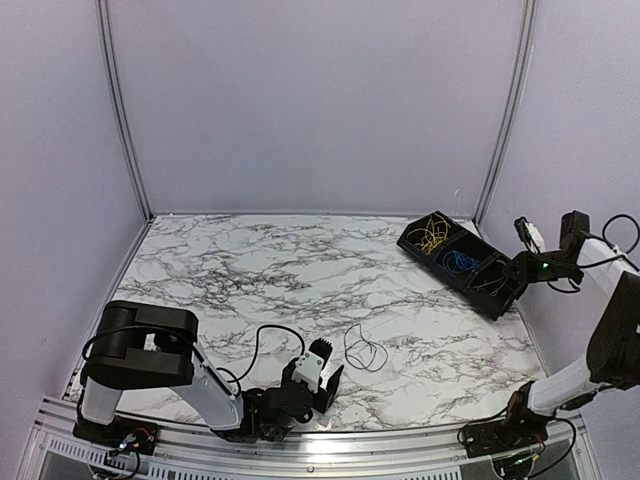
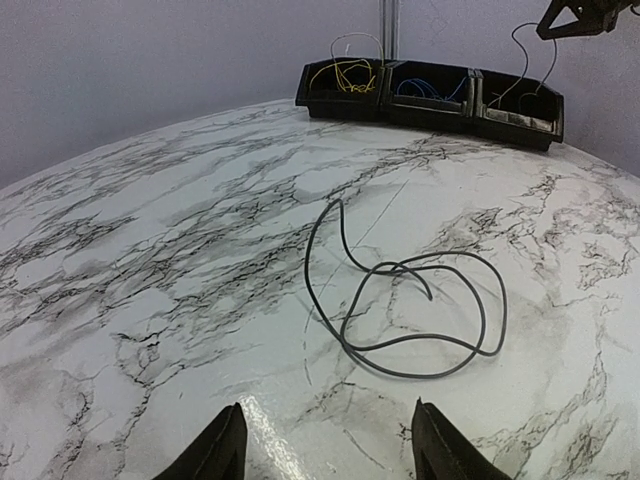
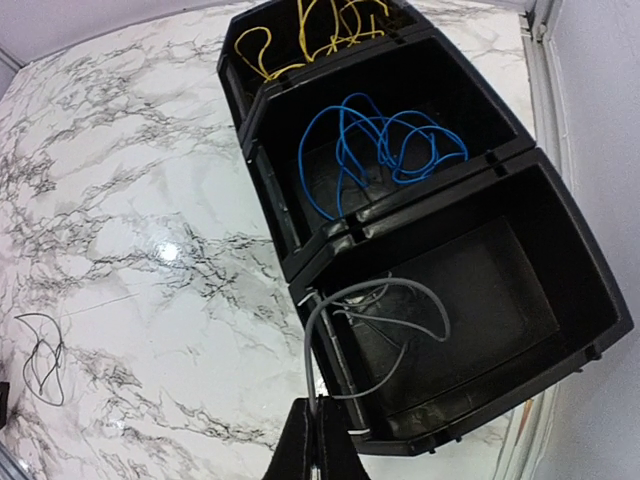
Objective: Untangle the cables
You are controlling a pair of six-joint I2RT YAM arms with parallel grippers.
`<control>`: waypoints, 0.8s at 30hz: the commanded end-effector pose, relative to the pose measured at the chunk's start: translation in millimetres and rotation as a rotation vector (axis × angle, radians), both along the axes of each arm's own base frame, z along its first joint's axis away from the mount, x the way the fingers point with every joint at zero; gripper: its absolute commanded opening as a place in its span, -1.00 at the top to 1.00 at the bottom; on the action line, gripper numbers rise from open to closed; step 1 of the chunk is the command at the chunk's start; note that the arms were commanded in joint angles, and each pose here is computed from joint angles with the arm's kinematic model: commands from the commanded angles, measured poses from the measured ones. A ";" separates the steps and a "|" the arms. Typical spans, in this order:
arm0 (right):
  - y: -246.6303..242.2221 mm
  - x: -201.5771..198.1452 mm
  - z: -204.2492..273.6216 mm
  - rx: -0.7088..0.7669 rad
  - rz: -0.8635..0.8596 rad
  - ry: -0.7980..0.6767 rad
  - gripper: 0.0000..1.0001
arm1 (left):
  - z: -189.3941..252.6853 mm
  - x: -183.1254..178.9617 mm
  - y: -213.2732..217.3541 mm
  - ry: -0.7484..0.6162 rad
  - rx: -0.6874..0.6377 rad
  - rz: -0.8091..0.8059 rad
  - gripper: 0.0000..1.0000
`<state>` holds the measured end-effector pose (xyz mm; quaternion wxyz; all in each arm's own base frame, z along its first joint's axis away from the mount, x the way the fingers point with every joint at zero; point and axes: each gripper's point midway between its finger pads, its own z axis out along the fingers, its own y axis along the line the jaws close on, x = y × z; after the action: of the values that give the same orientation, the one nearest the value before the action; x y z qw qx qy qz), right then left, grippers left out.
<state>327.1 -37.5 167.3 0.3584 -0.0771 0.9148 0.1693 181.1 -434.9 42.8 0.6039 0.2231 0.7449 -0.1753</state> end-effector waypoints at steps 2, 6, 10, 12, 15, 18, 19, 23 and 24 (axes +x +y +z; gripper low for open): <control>-34.0 24.2 -8.6 -0.115 -0.097 0.018 1.00 | -2.1 0.9 4.2 -0.007 -0.004 0.014 -0.18; -51.7 33.8 -35.3 -0.116 -0.133 0.056 1.00 | -2.6 0.9 8.5 -0.004 -0.005 0.023 -0.18; -56.3 42.5 -53.1 -0.109 -0.131 0.073 1.00 | -2.5 0.9 10.1 -0.003 -0.006 0.025 -0.18; -57.0 44.9 -58.6 -0.106 -0.127 0.081 0.92 | -3.2 1.5 11.6 -0.002 -0.005 0.030 -0.18; -59.5 44.5 -54.1 -0.119 -0.133 0.086 0.52 | -2.4 1.5 13.0 -0.004 -0.005 0.034 -0.18; -61.9 39.6 -33.1 -0.169 -0.152 0.039 0.28 | -1.0 1.7 13.0 -0.003 -0.012 0.037 -0.18; -62.6 37.4 -23.4 -0.191 -0.158 0.019 0.20 | -1.1 1.6 12.7 -0.003 -0.011 0.036 -0.18; -62.5 27.7 11.8 -0.290 -0.182 -0.066 0.06 | 1.6 1.4 11.4 -0.001 -0.021 0.033 -0.18; -57.4 25.8 18.6 -0.312 -0.173 -0.088 0.04 | 3.8 1.8 11.1 -0.001 -0.027 0.034 -0.18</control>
<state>355.4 -94.1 142.9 0.3494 -0.0384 0.9346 0.0546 182.0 -425.3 37.5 0.6036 0.2201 0.7484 -0.1647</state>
